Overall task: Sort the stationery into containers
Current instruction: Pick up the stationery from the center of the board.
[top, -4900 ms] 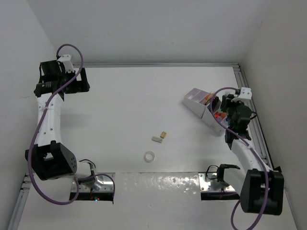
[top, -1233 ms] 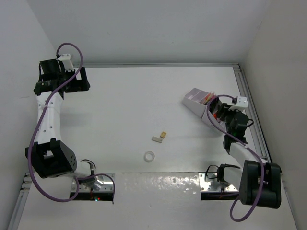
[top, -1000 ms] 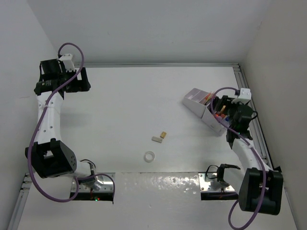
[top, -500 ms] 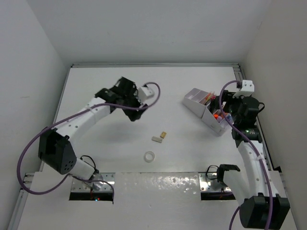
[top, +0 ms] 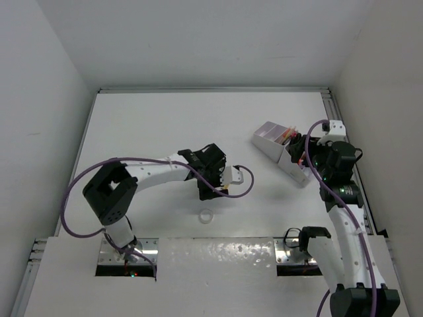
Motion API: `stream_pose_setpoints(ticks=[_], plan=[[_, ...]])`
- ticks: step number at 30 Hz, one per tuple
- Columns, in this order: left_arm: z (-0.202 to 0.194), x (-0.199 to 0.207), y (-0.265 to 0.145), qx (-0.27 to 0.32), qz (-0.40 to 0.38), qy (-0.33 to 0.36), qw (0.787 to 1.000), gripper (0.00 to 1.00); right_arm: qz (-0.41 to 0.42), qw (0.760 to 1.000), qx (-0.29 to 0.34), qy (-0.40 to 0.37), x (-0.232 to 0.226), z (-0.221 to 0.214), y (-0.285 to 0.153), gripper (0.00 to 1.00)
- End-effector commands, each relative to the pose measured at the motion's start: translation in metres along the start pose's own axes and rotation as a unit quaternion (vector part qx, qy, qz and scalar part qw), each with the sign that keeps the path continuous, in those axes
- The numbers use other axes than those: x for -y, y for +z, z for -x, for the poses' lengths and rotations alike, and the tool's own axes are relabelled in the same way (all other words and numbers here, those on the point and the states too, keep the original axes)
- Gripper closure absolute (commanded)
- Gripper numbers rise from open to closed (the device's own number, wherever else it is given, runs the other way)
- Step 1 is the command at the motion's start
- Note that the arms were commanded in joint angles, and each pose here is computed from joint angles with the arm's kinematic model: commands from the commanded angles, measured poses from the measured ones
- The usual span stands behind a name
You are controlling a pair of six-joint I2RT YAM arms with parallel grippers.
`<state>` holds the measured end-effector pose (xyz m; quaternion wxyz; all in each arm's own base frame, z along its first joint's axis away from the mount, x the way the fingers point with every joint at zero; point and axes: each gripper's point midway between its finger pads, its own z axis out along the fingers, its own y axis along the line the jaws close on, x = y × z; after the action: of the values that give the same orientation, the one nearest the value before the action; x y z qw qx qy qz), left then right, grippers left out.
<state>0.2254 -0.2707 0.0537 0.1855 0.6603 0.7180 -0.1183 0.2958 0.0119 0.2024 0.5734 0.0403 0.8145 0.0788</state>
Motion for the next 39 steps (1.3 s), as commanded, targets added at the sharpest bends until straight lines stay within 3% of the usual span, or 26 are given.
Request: stream_pose_setpoints(ticks=[1, 11, 18, 22, 24, 27, 30, 34, 39], plan=[[0.020, -0.018, 0.017, 0.025, 0.030, 0.015, 0.999, 0.22, 0.010, 1.000, 0.002, 0.007, -0.006, -0.003, -0.007, 0.29], [0.011, -0.006, 0.051, 0.013, 0.013, 0.028, 0.999, 0.23, -0.001, 1.000, -0.016, -0.001, -0.001, -0.015, -0.015, 0.27], [0.010, -0.004, 0.061, 0.007, 0.007, 0.029, 1.000, 0.31, -0.001, 1.000, -0.019, 0.002, -0.001, -0.020, -0.017, 0.27], [0.003, 0.003, 0.065, -0.009, -0.006, 0.027, 1.000, 0.47, -0.006, 1.000, -0.017, -0.008, 0.001, -0.018, -0.020, 0.27], [-0.004, 0.007, 0.062, -0.023, -0.014, 0.029, 0.999, 0.51, -0.009, 1.000, -0.013, -0.012, 0.002, -0.016, -0.021, 0.26], [-0.017, 0.007, 0.061, -0.038, -0.017, 0.025, 0.999, 0.69, -0.014, 1.000, -0.008, -0.015, 0.004, -0.014, -0.022, 0.26], [-0.024, 0.004, 0.058, -0.049, -0.007, 0.011, 0.999, 1.00, -0.019, 1.000, 0.000, -0.011, 0.005, -0.012, -0.022, 0.25], [-0.017, -0.003, 0.041, -0.042, -0.013, -0.010, 0.999, 1.00, -0.019, 1.000, 0.006, -0.005, 0.005, -0.009, -0.020, 0.25], [0.029, -0.035, -0.007, 0.014, -0.013, -0.039, 0.999, 1.00, -0.025, 1.000, 0.002, 0.007, 0.007, -0.012, -0.016, 0.25]])
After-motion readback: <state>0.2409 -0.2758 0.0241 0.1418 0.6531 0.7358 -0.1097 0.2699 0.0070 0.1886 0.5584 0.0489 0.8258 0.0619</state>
